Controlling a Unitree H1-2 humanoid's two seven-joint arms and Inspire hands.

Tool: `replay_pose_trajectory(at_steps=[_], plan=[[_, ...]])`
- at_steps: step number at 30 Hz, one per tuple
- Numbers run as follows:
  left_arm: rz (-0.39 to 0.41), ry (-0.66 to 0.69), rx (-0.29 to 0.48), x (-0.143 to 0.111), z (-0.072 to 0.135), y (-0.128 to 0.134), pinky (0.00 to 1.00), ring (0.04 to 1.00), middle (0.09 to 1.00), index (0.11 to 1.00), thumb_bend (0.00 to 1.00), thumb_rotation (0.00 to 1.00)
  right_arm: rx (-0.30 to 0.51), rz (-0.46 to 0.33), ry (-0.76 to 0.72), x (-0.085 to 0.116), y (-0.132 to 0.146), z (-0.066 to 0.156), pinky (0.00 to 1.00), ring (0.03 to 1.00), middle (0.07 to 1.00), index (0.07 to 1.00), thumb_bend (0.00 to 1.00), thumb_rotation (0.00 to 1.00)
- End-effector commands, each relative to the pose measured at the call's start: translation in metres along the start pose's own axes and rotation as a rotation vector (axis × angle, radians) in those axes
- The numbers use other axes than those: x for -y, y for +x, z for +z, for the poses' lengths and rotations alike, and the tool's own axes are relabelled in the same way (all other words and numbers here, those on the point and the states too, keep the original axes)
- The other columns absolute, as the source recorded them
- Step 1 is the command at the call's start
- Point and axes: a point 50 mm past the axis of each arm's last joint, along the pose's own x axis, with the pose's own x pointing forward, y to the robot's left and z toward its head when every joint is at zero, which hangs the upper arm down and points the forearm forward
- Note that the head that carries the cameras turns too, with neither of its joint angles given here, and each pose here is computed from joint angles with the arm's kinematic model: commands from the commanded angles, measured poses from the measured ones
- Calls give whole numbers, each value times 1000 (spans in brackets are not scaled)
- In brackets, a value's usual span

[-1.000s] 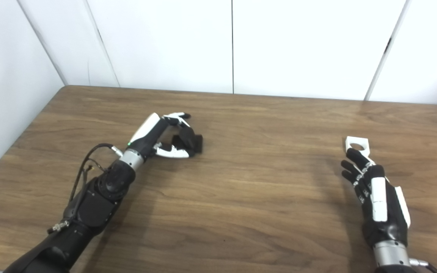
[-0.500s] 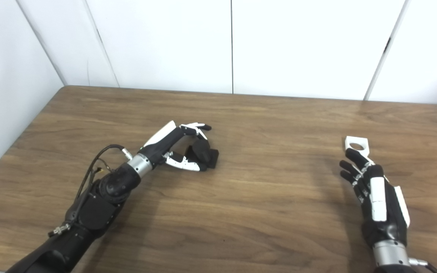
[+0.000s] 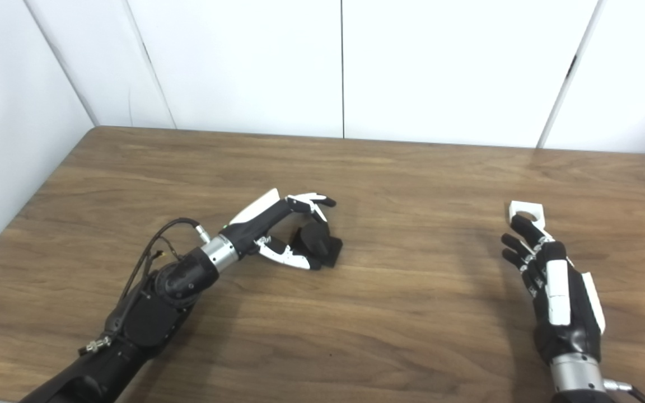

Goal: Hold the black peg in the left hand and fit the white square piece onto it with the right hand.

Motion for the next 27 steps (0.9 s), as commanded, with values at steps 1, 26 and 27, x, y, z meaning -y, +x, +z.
replay_pose_trajectory(at_steps=[1,26,27], plan=[[-63,7,13,7,4,1,837,927,868,487,519,80,72,13,-11,-4,6,17,819,833,875,809,697,938],[-228,27,60,53,26,8,831,922,860,487,518,83,86,18,-10,-7,4,23,847,849,879,798,707,933],[-230,29,59,53,26,8,833,922,859,487,518,84,86,16,-12,-7,4,23,847,849,878,798,706,934]])
